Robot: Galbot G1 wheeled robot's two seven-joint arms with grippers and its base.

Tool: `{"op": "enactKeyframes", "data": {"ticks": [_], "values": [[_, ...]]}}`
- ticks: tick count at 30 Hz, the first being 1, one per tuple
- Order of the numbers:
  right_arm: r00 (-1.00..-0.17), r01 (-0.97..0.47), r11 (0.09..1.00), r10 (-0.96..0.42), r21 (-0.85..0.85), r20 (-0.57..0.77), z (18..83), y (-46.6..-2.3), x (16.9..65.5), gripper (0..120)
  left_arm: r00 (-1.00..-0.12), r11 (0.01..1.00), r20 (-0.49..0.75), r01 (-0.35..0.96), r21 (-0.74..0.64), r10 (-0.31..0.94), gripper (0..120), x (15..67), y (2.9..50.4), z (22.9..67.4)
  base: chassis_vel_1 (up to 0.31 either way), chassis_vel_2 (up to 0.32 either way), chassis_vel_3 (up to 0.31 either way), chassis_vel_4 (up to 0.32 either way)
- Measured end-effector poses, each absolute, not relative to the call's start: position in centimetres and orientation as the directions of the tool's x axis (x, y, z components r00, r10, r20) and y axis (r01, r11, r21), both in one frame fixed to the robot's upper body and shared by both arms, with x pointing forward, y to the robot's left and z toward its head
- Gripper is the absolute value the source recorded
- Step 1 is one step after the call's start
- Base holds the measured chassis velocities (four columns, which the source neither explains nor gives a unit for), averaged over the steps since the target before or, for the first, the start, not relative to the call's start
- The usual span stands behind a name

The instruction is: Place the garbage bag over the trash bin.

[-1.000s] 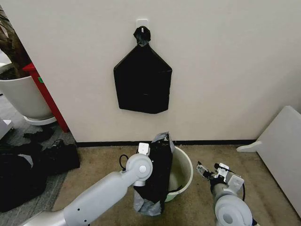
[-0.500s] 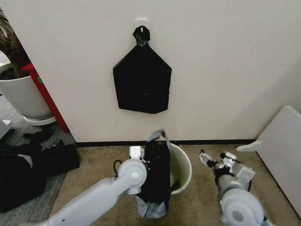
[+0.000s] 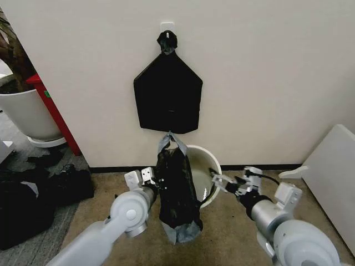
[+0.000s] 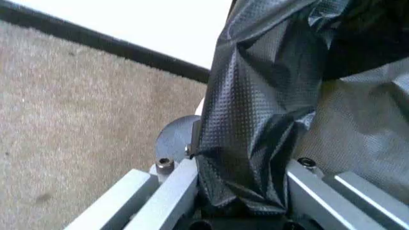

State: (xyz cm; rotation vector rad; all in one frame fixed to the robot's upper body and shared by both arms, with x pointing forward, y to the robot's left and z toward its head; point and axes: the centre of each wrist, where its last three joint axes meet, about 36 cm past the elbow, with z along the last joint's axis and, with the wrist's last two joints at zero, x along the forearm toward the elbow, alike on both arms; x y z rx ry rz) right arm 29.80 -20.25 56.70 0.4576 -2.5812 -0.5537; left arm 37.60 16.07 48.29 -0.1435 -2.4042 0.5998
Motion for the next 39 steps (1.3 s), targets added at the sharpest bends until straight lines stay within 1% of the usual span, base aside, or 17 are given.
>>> {"op": "enactKeyframes", "data": {"ticks": [5, 11, 19, 21, 22, 24, 26, 28, 29, 34, 35, 36, 39], "values": [[-0.812, -0.284, 0.845, -0.463, 0.452, 0.356, 57.4, -18.3, 31.8, 100, -0.795, 0.888, 0.551, -0.034, -0.458, 0.254, 0, 37.1, 16.1, 48.3, 0.000, 0.000, 0.000, 0.000], [-0.763, -0.330, 0.822, -0.522, 0.465, 0.381, 56.4, -16.0, 32.2, 100, -0.800, 0.887, 0.543, -0.030, -0.460, 0.255, 0, 36.9, 16.0, 48.3, 0.000, 0.000, 0.000, 0.000], [-0.732, -0.282, 0.842, -0.499, 0.460, 0.464, 54.3, -14.8, 33.3, 100, -0.811, 0.886, 0.528, -0.026, -0.463, 0.252, 0, 36.9, 16.3, 48.8, 0.000, 0.000, 0.000, 0.000], [-0.725, -0.257, 0.848, -0.486, 0.464, 0.487, 54.0, -14.2, 33.9, 95, -0.814, 0.887, 0.524, -0.024, -0.462, 0.252, 0, 36.8, 16.3, 48.8, 0.000, 0.000, 0.000, 0.000], [-0.725, -0.257, 0.848, -0.486, 0.464, 0.487, 54.0, -14.2, 33.9, 95, -0.814, 0.887, 0.524, -0.024, -0.462, 0.252, 0, 36.8, 16.3, 48.8, 0.000, 0.000, 0.000, 0.000], [-0.729, -0.220, 0.851, -0.468, 0.478, 0.500, 54.0, -13.5, 34.4, 86, -0.814, 0.886, 0.522, -0.021, -0.464, 0.254, 0, 36.7, 16.3, 48.8, 0.000, 0.000, 0.000, 0.000], [-0.722, -0.191, 0.842, -0.469, 0.505, 0.508, 54.4, -13.0, 34.6, 80, -0.814, 0.886, 0.523, -0.021, -0.464, 0.254, 0, 36.7, 16.2, 48.8, 0.000, 0.000, 0.000, 0.000], [-0.710, -0.174, 0.832, -0.476, 0.526, 0.519, 54.8, -12.8, 34.8, 70, -0.814, 0.885, 0.522, -0.021, -0.465, 0.255, 0, 36.7, 16.2, 48.9, 0.000, 0.000, 0.000, 0.000], [-0.710, -0.174, 0.832, -0.476, 0.526, 0.519, 54.8, -12.8, 34.8, 70, -0.814, 0.885, 0.522, -0.021, -0.465, 0.255, 0, 36.7, 16.2, 48.9, 0.000, 0.000, 0.000, 0.000], [-0.711, -0.172, 0.840, -0.467, 0.514, 0.526, 54.6, -12.9, 34.7, 53, -0.819, 0.884, 0.516, -0.023, -0.466, 0.251, 0, 36.7, 16.3, 49.1, 0.000, 0.000, 0.000, 0.000], [-0.709, -0.175, 0.840, -0.469, 0.514, 0.526, 54.7, -12.9, 34.6, 47, -0.822, 0.886, 0.514, -0.027, -0.464, 0.244, 0, 36.8, 16.5, 49.1, 0.000, 0.000, 0.000, 0.000], [-0.709, -0.175, 0.840, -0.469, 0.514, 0.526, 54.7, -12.9, 34.6, 47, -0.822, 0.886, 0.514, -0.027, -0.464, 0.244, 0, 36.8, 16.5, 49.1, 0.000, 0.000, 0.000, 0.000], [-0.705, -0.182, 0.841, -0.472, 0.509, 0.529, 54.6, -12.7, 34.3, 35, -0.825, 0.886, 0.513, -0.033, -0.463, 0.237, 0, 36.6, 16.7, 49.2, 0.000, 0.000, 0.000, 0.000]]}}
